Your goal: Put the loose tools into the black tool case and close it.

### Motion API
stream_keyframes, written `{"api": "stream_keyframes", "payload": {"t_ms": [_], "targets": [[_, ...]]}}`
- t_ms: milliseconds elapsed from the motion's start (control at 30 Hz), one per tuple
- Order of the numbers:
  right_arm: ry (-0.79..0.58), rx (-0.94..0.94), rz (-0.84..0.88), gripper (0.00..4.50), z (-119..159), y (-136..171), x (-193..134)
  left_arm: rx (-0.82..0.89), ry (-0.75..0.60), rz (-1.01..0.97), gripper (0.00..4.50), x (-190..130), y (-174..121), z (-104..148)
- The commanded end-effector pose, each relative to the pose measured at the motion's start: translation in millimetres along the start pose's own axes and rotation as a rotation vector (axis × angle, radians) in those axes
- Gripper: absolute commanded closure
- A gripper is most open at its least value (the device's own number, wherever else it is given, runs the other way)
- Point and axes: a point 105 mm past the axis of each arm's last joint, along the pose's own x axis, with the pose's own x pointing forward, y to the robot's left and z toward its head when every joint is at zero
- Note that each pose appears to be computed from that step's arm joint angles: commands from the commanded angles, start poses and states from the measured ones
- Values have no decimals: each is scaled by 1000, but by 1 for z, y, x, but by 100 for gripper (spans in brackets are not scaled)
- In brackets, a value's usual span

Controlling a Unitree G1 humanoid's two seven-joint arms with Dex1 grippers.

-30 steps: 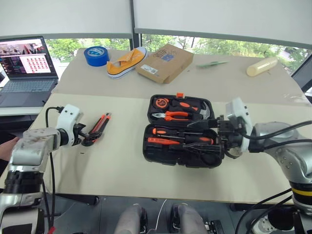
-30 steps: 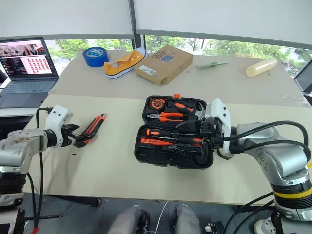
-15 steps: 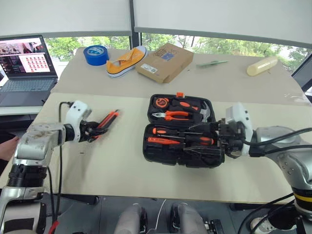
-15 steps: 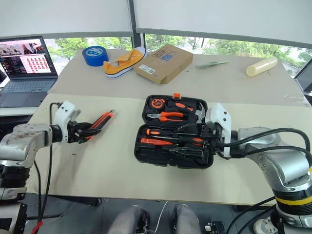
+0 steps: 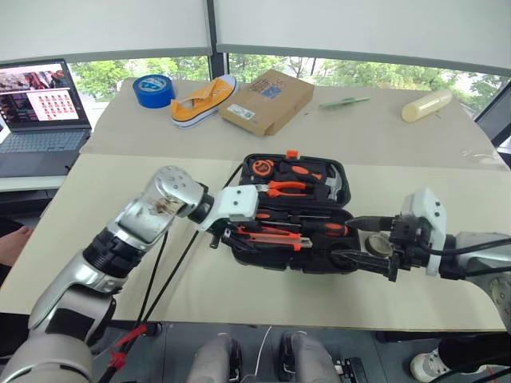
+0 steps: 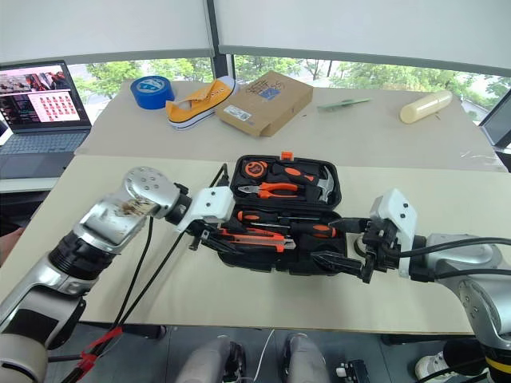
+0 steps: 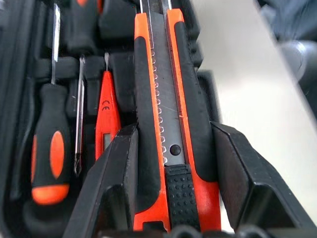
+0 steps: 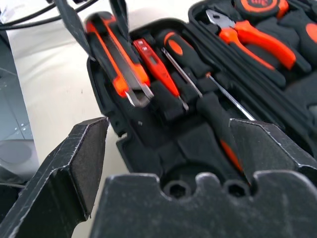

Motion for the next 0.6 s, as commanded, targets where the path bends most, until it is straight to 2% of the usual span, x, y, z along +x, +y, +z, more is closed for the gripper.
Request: {"api": "stream_keyframes", "payload": {"t_ms": [33, 267, 500, 567, 600], "targets": [[-31, -64, -40, 0, 12, 2, -7, 36, -4, 21, 278, 4, 8, 8], [-46, -62, -65, 0, 12, 3, -5, 64, 23, -21, 278, 27, 4, 14], [-56, -51, -90, 0, 14, -4, -4, 38, 29, -31, 278, 28, 5, 11], [-55, -48, -95, 0, 13, -5, -3, 13, 9, -38, 178, 27, 5, 14], [-57, -44, -96, 0, 12, -5, -2, 2, -11, -39, 157, 24, 6, 18]]}}
